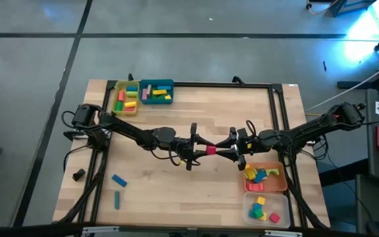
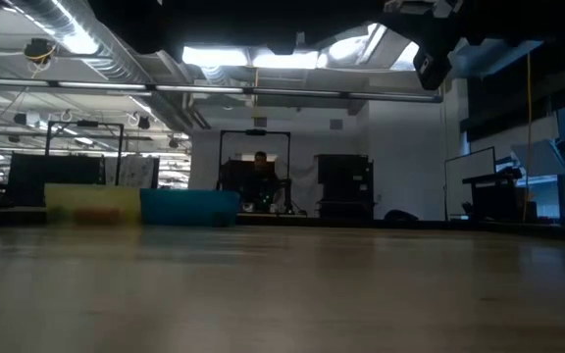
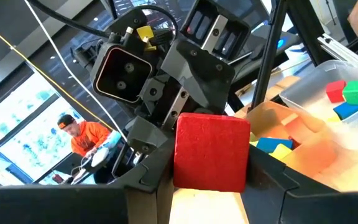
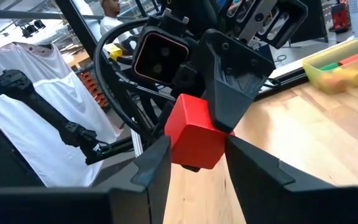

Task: Sort blocks by size
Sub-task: Put the red square block into the transparent bin

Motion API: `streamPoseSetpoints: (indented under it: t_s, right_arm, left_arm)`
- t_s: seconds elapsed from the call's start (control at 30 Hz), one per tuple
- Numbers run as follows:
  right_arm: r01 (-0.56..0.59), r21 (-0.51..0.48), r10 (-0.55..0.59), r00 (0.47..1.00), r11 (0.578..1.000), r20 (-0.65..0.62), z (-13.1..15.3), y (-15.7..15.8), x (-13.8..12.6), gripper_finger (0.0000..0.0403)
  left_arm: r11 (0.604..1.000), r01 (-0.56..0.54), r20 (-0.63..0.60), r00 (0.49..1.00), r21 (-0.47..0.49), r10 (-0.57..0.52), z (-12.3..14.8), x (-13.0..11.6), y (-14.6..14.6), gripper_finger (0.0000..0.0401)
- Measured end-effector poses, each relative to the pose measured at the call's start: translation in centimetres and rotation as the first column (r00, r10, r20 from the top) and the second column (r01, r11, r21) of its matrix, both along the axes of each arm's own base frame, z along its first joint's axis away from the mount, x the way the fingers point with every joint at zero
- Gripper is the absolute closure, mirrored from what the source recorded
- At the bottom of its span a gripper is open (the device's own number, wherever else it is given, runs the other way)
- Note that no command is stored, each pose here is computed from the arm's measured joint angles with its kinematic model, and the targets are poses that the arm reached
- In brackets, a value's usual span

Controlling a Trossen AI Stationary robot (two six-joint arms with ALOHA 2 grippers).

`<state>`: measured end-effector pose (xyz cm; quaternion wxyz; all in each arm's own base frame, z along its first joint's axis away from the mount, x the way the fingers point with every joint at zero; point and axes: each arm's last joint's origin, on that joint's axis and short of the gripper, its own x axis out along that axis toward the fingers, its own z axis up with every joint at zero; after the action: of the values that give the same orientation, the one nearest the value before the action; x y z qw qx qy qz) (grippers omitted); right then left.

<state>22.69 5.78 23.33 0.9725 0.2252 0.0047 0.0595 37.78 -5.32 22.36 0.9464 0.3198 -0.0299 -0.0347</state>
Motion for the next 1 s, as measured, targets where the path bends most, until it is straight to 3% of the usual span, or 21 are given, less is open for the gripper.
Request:
streamPoseSetpoints:
  t_s: [0.13,0.3,0.47,0.63,1.0]
  right_arm:
    - [0.005,-0.001,-0.005,1.000,1.000,-0.004,-0.02,-0.01,0.01,0.0233]
    - [0.074,0.023,-0.074,0.997,0.997,-0.004,0.03,-0.21,0.04,0.0179]
    - [0.056,0.049,-0.055,0.998,0.997,-0.008,0.02,-0.17,0.04,0.0143]
    - [0.035,0.053,-0.034,0.999,0.998,-0.007,0.04,-0.11,0.04,0.0141]
    - [0.011,0.043,-0.011,1.000,0.999,0.011,0.20,-0.03,0.02,0.0159]
  left_arm:
    - [1.000,-0.001,0.000,1.000,0.000,0.001,0.00,0.00,0.00,0.0270]
    - [1.000,-0.001,-0.003,1.000,0.000,0.001,-0.07,0.02,0.01,0.0270]
    - [1.000,0.003,-0.001,1.000,0.005,-0.003,-0.06,0.02,-0.02,0.0270]
    - [0.998,0.003,0.006,1.000,0.062,-0.003,-0.04,0.01,-0.04,0.0270]
    - [0.997,0.006,0.049,0.999,0.073,-0.010,0.37,-0.08,-0.49,0.0270]
